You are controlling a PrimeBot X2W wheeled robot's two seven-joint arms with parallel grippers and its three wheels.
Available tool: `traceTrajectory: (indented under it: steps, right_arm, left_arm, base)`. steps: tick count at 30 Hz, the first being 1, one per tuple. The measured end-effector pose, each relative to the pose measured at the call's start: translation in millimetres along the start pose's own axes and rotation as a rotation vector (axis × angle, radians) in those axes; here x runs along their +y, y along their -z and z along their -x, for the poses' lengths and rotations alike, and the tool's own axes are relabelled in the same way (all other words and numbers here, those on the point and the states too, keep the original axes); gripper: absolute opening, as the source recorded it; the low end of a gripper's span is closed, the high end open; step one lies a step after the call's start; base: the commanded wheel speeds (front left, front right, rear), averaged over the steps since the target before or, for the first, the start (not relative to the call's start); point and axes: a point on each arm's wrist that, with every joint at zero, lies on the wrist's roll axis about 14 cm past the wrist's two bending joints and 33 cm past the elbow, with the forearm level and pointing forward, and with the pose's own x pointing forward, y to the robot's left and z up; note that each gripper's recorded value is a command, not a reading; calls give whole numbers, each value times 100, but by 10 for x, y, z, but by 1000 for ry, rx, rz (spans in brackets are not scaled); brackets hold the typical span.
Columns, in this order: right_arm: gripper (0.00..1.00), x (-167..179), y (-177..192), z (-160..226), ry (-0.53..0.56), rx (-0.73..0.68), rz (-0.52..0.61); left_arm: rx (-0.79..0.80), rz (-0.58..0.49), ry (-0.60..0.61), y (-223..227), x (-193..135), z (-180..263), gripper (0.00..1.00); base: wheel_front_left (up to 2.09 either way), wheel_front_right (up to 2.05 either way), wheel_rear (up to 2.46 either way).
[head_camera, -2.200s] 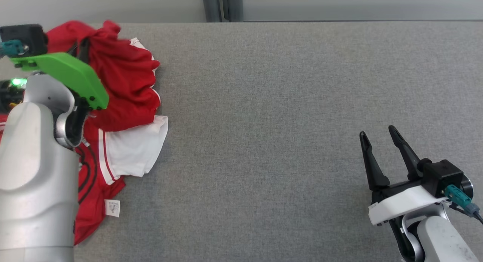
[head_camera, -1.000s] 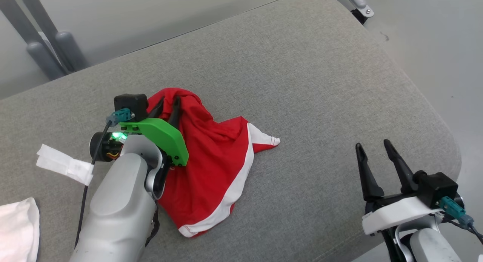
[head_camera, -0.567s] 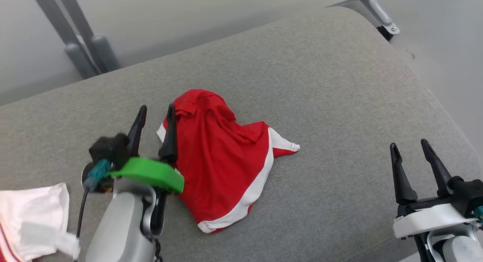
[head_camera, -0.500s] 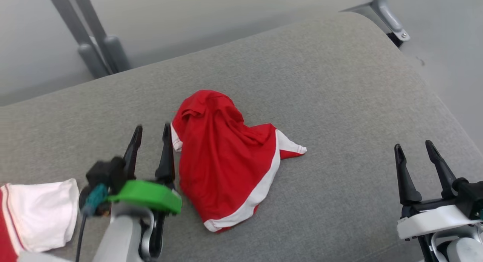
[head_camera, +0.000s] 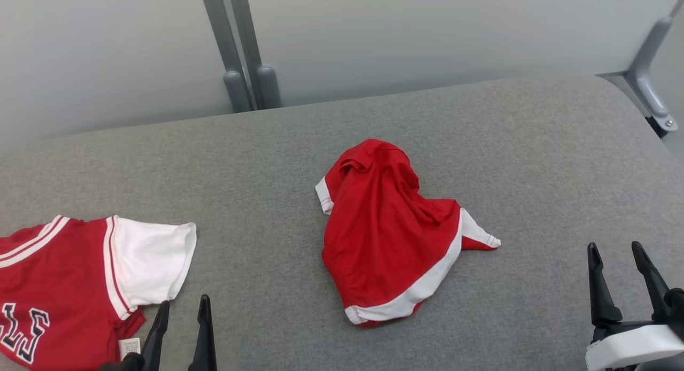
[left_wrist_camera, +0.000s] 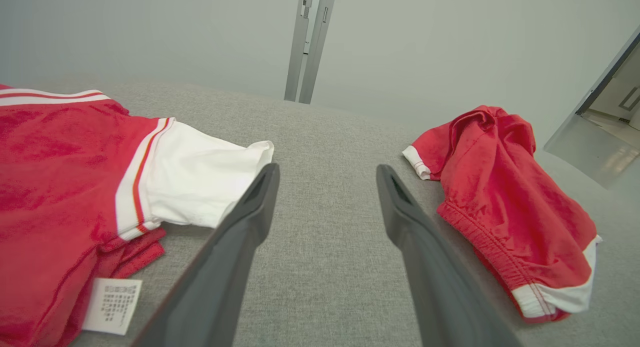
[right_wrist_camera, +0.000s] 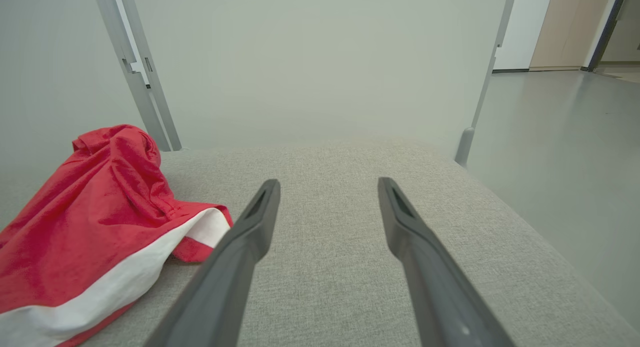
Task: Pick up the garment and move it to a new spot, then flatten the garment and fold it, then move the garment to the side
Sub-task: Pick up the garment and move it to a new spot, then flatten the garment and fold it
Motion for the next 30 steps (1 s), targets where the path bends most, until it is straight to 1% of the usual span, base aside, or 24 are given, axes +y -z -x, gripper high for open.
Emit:
traceTrajectory:
  steps: [10, 19, 22, 23, 26, 30]
  right_arm:
    - [100, 175, 63, 7, -34, 11, -27]
    - [100, 273, 45, -29, -53, 2, -43]
    - [100, 283, 28, -44, -57, -3, -43]
    - [100, 288, 22, -43, -58, -5, -44]
    - [100, 250, 23, -37, -50, -3, -40]
    - [100, 221, 33, -26, -41, 1, -39]
  left_arm:
    - [-47, -11, -62, -131, 205, 192, 100]
    - [-48, -12, -38, -134, 134, 155, 100]
    - [-27, 2, 22, -65, -64, 114, 100]
    - [-6, 30, 63, 5, -209, 104, 100]
    - [40, 53, 190, 149, -644, 50, 100]
    - [202, 80, 299, 614, -995, 86, 100]
  base:
    - [0, 0, 0]
    - [0, 0, 0]
    - [0, 0, 0]
    - [0, 0, 0]
    - [0, 0, 0]
    - [0, 0, 0]
